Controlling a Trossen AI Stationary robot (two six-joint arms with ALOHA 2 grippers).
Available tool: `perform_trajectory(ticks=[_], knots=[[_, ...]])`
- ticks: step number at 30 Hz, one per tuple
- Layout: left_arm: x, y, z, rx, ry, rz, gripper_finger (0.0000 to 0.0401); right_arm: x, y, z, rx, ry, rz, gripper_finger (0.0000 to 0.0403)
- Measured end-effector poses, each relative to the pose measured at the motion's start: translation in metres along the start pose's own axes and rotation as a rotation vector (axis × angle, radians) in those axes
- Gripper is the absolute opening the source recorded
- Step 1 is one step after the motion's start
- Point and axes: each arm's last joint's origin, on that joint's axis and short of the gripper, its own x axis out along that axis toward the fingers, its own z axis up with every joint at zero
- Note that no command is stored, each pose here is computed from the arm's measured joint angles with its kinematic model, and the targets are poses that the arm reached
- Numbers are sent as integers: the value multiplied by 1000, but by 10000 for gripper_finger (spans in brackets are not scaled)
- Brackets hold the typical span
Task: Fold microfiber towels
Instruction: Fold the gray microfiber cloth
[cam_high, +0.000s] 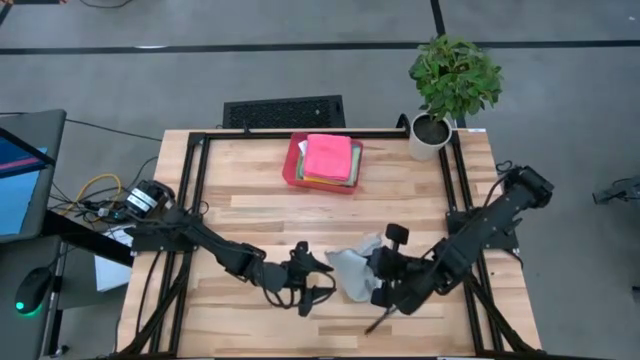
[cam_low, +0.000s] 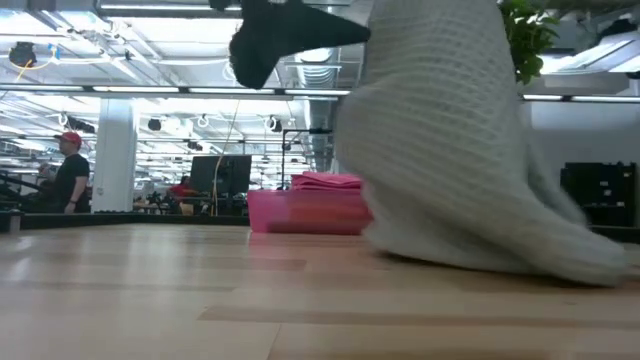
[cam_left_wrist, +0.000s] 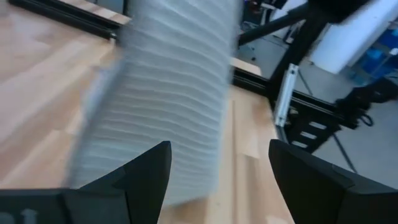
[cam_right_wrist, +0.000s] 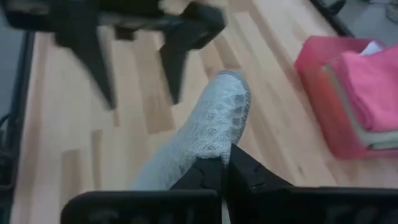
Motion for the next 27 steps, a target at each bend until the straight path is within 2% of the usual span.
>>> perform_trajectory(ticks=[7,9,11,15,18,22,24,27], knots=[[5,17,-2,97,61,90,263,-5,14,-16,26,-13,29,17],[10,22,-5,116,82,89,263,-7,16,-17,25,-38,21,24],[12,26,-5,183,96,81,263,-8,17,-17,25,-47,19,28],[21,31,-14,264,113,89,263,-7,16,-15,36,-48,18,21],[31,41,-21,264,120,101,263,-4,16,-15,38,-44,16,17],[45,50,-34,234,182,25,259,-5,17,-15,40,-47,23,25],[45,52,-32,175,188,22,246,-5,17,-15,39,-47,23,29],[42,56,-33,139,200,80,212,-5,16,-16,28,-40,15,27]])
